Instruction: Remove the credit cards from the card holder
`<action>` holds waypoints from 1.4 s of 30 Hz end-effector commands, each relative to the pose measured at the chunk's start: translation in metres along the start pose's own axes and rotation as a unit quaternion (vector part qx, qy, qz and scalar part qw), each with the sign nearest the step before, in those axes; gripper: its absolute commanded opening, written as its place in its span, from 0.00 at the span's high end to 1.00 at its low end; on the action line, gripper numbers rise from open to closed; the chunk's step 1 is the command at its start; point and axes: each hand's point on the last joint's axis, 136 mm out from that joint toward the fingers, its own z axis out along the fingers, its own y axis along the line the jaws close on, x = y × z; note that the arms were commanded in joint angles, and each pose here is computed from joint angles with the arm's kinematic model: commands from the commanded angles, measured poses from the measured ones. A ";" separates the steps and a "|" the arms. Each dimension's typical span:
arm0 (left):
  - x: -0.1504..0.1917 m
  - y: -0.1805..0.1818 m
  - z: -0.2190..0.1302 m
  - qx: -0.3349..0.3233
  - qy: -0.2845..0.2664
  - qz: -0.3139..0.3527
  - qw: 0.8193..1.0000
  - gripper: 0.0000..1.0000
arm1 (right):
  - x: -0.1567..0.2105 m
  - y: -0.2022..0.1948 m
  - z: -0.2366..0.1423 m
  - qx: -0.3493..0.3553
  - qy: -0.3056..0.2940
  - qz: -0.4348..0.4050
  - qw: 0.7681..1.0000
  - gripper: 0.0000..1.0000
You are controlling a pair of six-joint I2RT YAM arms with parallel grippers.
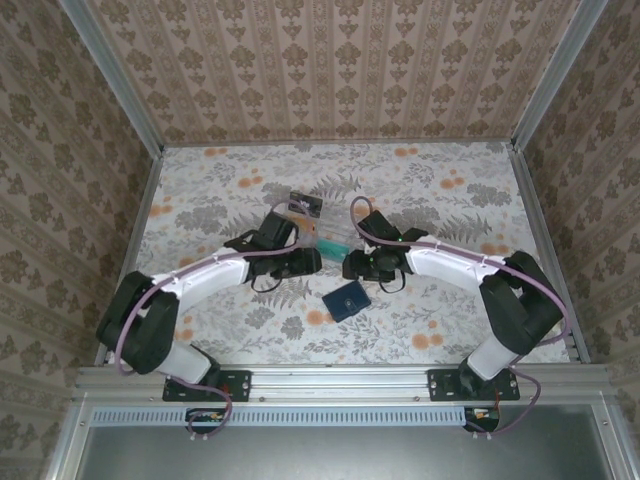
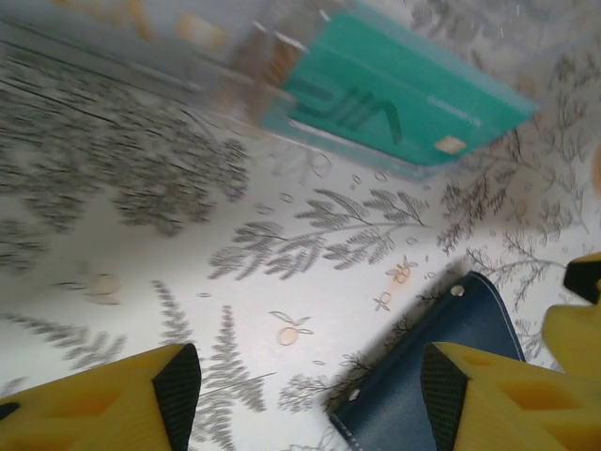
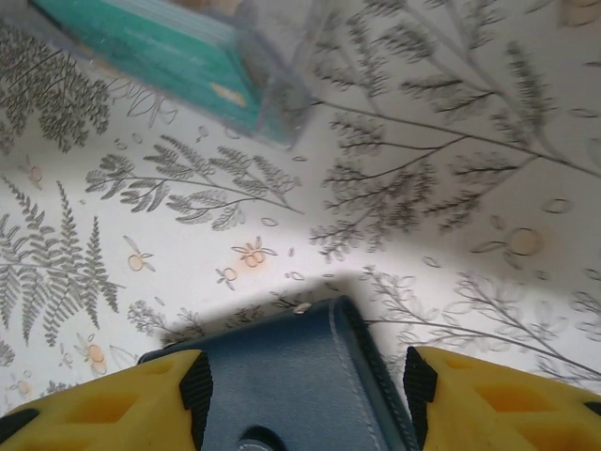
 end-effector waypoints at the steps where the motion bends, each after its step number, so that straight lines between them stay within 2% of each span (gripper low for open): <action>1: 0.002 -0.030 0.010 0.029 0.018 0.028 0.999 0.37 | 0.005 -0.024 -0.014 0.046 -0.019 0.047 0.998 0.40; 4: 0.012 -0.038 0.021 0.028 0.037 0.038 0.998 0.41 | 0.019 -0.023 -0.018 0.022 -0.004 0.077 0.997 0.41; 8: 0.025 -0.039 0.033 0.024 0.064 0.041 0.997 0.49 | 0.056 -0.020 -0.015 -0.019 0.058 0.118 0.991 0.45; 14: 0.040 -0.042 0.039 0.033 0.089 0.036 0.995 0.51 | 0.077 -0.016 -0.010 -0.047 0.093 0.143 0.984 0.49; 15: 0.042 -0.041 0.040 0.031 0.092 0.035 0.995 0.51 | 0.078 -0.015 -0.007 -0.051 0.098 0.149 0.983 0.52; 19: 0.045 -0.034 0.046 0.016 0.091 0.026 0.995 0.51 | 0.078 -0.007 0.007 -0.065 0.101 0.171 0.978 0.63; 29: 0.064 -0.033 0.051 0.023 0.097 0.010 0.995 0.53 | 0.057 -0.007 0.025 -0.049 0.072 0.170 0.982 0.64; 34: 0.072 -0.040 0.050 0.062 0.100 -0.007 0.993 0.56 | 0.049 -0.003 0.031 -0.046 0.073 0.151 0.985 0.64; 42: 0.067 -0.070 0.040 0.163 0.076 -0.024 0.983 0.64 | 0.051 -0.003 0.036 -0.056 0.075 0.142 0.985 0.64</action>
